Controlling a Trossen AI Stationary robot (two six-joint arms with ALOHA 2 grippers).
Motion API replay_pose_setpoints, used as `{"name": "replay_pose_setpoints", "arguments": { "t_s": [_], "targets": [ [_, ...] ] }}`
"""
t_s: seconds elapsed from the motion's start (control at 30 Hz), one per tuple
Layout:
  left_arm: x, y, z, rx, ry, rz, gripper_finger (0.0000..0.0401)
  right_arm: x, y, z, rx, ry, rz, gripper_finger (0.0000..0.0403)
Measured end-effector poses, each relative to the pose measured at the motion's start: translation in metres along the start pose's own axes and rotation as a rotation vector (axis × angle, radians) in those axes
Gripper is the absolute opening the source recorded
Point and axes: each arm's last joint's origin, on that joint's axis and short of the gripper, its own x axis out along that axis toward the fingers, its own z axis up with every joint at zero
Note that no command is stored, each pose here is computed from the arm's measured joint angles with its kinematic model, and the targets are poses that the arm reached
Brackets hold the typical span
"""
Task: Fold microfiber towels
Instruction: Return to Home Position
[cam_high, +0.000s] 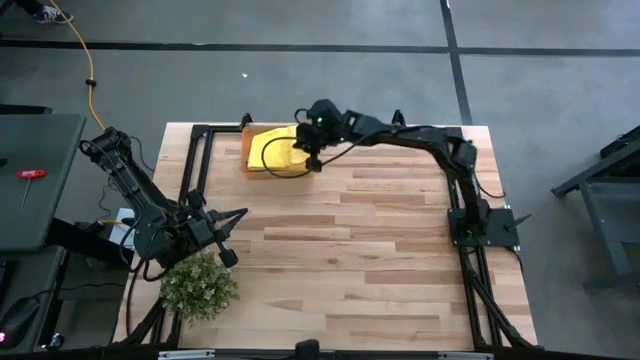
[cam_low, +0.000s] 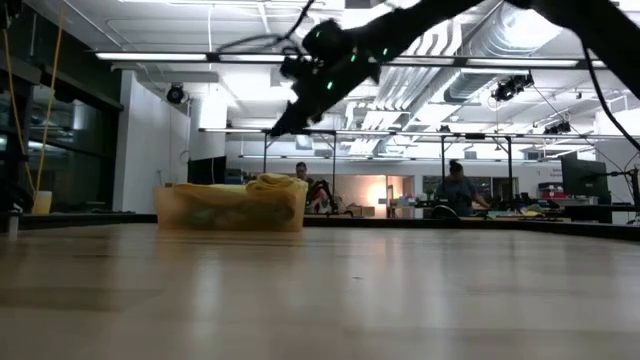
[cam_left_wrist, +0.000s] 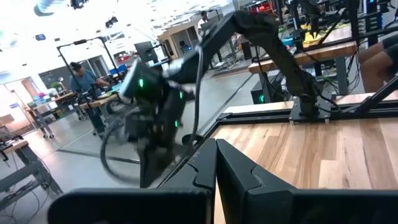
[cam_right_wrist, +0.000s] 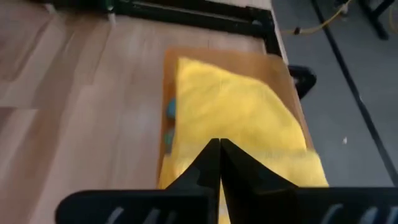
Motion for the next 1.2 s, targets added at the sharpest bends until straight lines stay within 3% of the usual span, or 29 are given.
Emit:
{"name": "replay_pose_setpoints", "arguments": {
  "t_s": [0.23,0.4,0.5,0.67,0.77,0.9,1.2],
  "targets": [
    [-0.003,-0.006,-0.011,0.030,0.003,-0.045,0.0000,-0.067,0.016,0.004,0.012,0.087,-0.021,0.0000],
    [0.008,-0.009,-0.021,0.018,0.023,-0.129,0.0000,-0.104,0.051,-0.042,0.073,0.098,-0.054,0.0000],
    [0.029,-0.008,-0.032,0.031,0.049,-0.264,0.0000,-0.129,0.076,-0.069,0.108,0.018,-0.080,0.0000],
    [0.084,0.015,-0.076,-0.022,0.123,-0.214,0.0000,-0.161,0.115,-0.108,0.158,-0.148,-0.077,0.0000],
    [0.099,0.033,-0.100,-0.112,0.092,-0.272,0.0000,-0.177,0.132,-0.129,0.190,-0.231,-0.069,0.0000],
    [0.101,0.054,-0.113,-0.190,0.022,-0.328,0.0000,-0.193,0.148,-0.152,0.218,-0.322,-0.056,0.0000],
    [0.069,0.081,-0.106,-0.236,-0.031,-0.336,0.0000,-0.224,0.167,-0.189,0.317,-0.457,-0.039,0.0000]
  ]
}}
